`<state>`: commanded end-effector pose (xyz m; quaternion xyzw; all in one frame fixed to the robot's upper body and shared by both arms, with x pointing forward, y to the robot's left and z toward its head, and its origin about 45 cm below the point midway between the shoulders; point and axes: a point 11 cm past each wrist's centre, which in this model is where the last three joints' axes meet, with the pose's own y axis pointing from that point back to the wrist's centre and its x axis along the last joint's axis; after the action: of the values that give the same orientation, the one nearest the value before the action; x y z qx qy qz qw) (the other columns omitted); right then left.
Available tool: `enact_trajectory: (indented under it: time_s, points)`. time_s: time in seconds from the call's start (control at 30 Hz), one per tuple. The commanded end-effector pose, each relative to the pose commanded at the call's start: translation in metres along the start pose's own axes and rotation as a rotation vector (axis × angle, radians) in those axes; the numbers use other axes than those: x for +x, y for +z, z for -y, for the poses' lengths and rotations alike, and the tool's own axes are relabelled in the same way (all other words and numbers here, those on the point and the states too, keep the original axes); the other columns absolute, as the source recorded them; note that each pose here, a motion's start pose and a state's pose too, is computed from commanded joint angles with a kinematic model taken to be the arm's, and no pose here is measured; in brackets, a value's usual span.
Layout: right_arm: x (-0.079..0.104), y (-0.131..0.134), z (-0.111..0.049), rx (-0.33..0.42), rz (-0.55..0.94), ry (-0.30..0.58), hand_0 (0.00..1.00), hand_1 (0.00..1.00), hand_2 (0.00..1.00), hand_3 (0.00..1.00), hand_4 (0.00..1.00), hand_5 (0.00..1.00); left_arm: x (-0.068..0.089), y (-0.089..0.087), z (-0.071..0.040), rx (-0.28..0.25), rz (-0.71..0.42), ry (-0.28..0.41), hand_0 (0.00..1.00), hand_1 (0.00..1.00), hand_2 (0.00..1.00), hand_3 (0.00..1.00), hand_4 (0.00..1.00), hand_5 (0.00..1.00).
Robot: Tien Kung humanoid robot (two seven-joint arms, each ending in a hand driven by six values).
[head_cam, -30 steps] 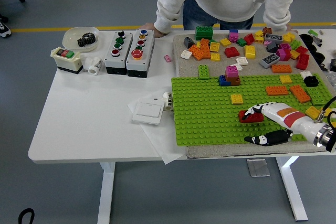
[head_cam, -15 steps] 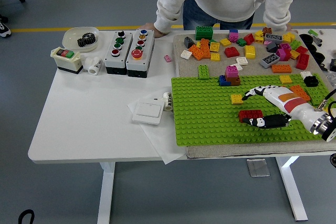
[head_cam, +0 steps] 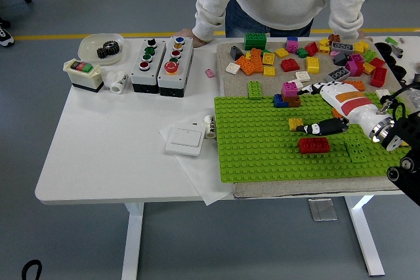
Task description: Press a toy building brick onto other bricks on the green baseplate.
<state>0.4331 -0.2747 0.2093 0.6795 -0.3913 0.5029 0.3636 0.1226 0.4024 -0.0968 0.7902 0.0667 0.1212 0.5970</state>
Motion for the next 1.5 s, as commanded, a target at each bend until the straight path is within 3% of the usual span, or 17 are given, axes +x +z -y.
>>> enact_trajectory:
  time_s: [0.1,0.13,0.3,0.33,0.57,1.5]
  points:
    - [-0.005,0.001,0.006,-0.014,-0.012,-0.018,0.764,0.69,0.728,0.684,0.955,0.434,0.001,0.0,0.0,0.001,-0.003,0.001,0.755,0.753,0.727,0.597,0.67,0.601]
    - [-0.006,0.001,0.008,-0.021,-0.014,-0.022,0.722,0.641,0.688,0.616,0.942,0.407,0.002,0.0,0.0,0.001,-0.003,0.002,0.756,0.752,0.727,0.598,0.67,0.602]
    - [-0.011,0.0,0.016,-0.051,-0.004,-0.038,0.722,0.641,0.688,0.616,0.942,0.407,0.004,-0.001,-0.001,0.004,-0.003,0.004,0.756,0.752,0.727,0.598,0.67,0.602]
    - [-0.012,0.0,0.018,-0.057,-0.002,-0.042,0.695,0.61,0.655,0.58,0.934,0.413,0.004,-0.001,-0.001,0.004,-0.003,0.005,0.755,0.752,0.726,0.597,0.67,0.602]
    - [-0.021,0.001,0.025,-0.096,-0.009,-0.076,0.692,0.606,0.649,0.584,0.933,0.42,0.005,-0.001,-0.001,0.006,-0.001,0.006,0.756,0.752,0.726,0.598,0.669,0.6]
    - [-0.033,0.014,0.031,-0.147,-0.036,-0.144,0.679,0.609,0.649,0.573,0.891,0.476,0.014,0.001,-0.004,0.005,0.004,0.018,0.755,0.744,0.727,0.598,0.669,0.597]
